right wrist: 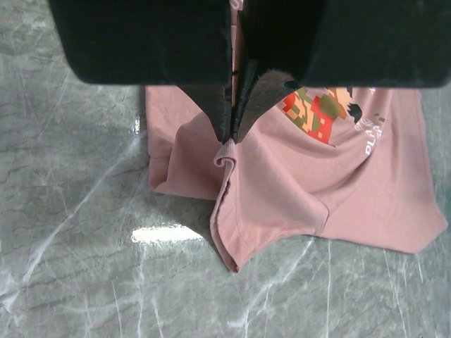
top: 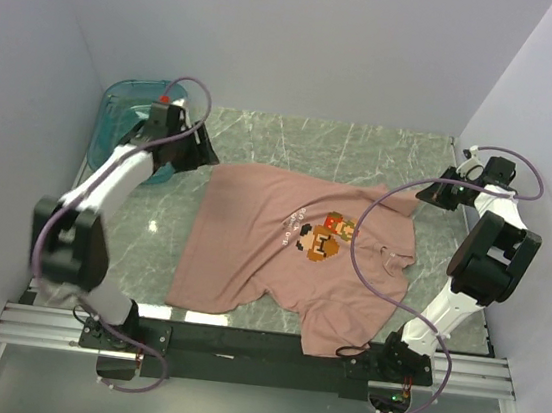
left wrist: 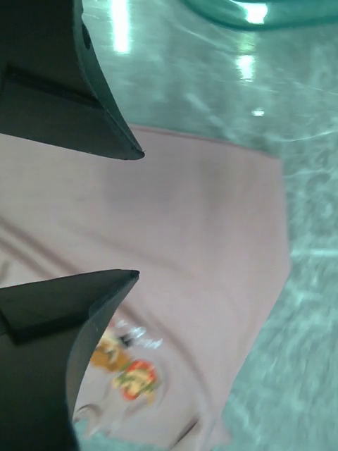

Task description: Fold and stack the t-shirts

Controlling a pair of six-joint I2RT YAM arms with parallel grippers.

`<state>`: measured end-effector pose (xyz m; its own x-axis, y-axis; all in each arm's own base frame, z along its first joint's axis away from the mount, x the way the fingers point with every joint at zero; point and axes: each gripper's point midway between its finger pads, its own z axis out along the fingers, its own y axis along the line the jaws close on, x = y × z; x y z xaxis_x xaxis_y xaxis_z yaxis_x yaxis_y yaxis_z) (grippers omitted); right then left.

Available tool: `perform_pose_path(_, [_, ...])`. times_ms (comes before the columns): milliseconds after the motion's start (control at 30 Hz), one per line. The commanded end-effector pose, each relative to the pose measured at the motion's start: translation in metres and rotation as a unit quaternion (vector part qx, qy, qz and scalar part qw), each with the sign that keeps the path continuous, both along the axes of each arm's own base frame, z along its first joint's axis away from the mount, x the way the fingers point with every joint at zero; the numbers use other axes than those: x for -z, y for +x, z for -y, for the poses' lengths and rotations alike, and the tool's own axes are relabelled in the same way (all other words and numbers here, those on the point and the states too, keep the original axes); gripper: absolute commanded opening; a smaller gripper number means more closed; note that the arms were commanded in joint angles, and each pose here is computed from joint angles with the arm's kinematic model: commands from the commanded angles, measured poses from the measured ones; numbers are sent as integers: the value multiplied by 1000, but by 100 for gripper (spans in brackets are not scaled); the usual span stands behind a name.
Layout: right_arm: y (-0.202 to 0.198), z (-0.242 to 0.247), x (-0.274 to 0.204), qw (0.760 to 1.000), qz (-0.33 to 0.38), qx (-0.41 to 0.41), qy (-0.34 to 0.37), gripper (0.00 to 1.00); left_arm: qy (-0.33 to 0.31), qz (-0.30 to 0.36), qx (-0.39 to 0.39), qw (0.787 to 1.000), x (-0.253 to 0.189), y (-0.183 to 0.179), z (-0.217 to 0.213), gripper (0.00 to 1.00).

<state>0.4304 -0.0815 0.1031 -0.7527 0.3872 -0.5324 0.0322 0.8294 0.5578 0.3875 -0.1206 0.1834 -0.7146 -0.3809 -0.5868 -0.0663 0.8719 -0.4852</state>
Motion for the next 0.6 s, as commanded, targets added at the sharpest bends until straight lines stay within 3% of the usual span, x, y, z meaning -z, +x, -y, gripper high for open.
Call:
perform_pose_path(0, [-1, 0, -16, 1000, 22, -10, -2, 0, 10, -21, 37, 999, 34, 43, 8, 68])
perform_pose_path(133, [-1, 0, -13, 1000, 20, -10, 0, 0, 20, -52, 26, 998, 59, 74, 5, 60])
perform_pose_path(300, [0, -1, -7, 1000, 14, -11, 6, 0, 52, -96, 4, 994, 101, 96, -3, 58])
perform_pose_path(567, [0, -1, -4, 1000, 9, -11, 8, 0, 63, -129, 21, 989, 130, 112, 0, 57])
